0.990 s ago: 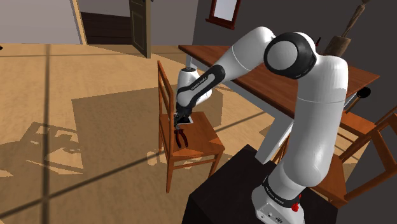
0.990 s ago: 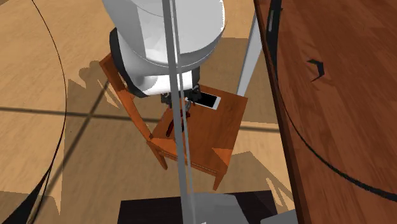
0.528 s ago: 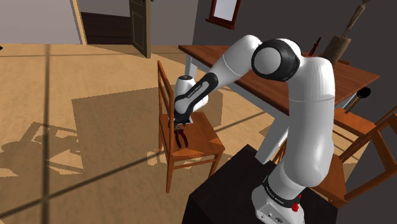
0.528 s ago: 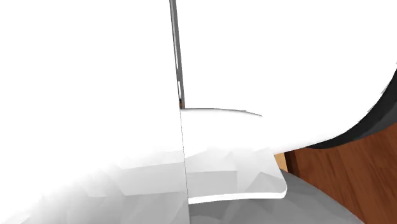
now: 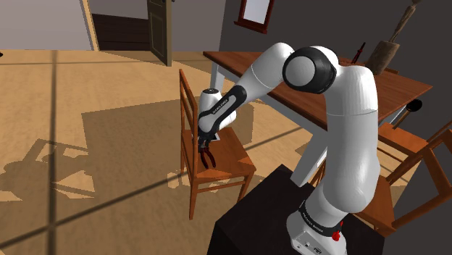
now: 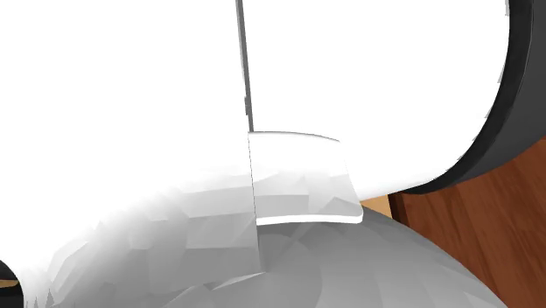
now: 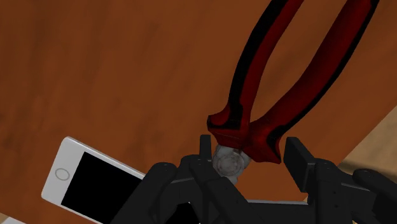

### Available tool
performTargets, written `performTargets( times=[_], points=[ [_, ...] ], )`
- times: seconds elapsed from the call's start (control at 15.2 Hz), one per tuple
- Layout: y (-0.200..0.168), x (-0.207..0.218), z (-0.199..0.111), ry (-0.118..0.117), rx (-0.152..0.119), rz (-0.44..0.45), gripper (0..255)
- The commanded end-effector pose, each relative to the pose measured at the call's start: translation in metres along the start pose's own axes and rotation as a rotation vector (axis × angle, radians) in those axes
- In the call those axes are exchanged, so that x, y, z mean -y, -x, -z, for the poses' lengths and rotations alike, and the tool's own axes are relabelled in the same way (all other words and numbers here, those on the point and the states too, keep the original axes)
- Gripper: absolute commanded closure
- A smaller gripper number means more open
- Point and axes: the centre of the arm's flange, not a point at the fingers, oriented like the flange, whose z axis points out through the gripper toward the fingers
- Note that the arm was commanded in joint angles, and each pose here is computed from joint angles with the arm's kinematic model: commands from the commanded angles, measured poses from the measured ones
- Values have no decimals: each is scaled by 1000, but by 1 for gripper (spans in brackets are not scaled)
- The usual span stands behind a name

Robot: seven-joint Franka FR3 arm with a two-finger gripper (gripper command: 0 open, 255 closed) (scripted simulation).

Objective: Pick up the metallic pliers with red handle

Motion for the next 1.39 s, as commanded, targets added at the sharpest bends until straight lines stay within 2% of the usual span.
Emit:
performTargets(
  times=[0.0, 0.26, 1.32],
  points=[
    [0, 0, 0, 0, 0, 0, 255],
    [0, 0, 0, 0, 0, 0, 255],
    [-2, -1, 80, 0, 0, 0, 255]
  ],
)
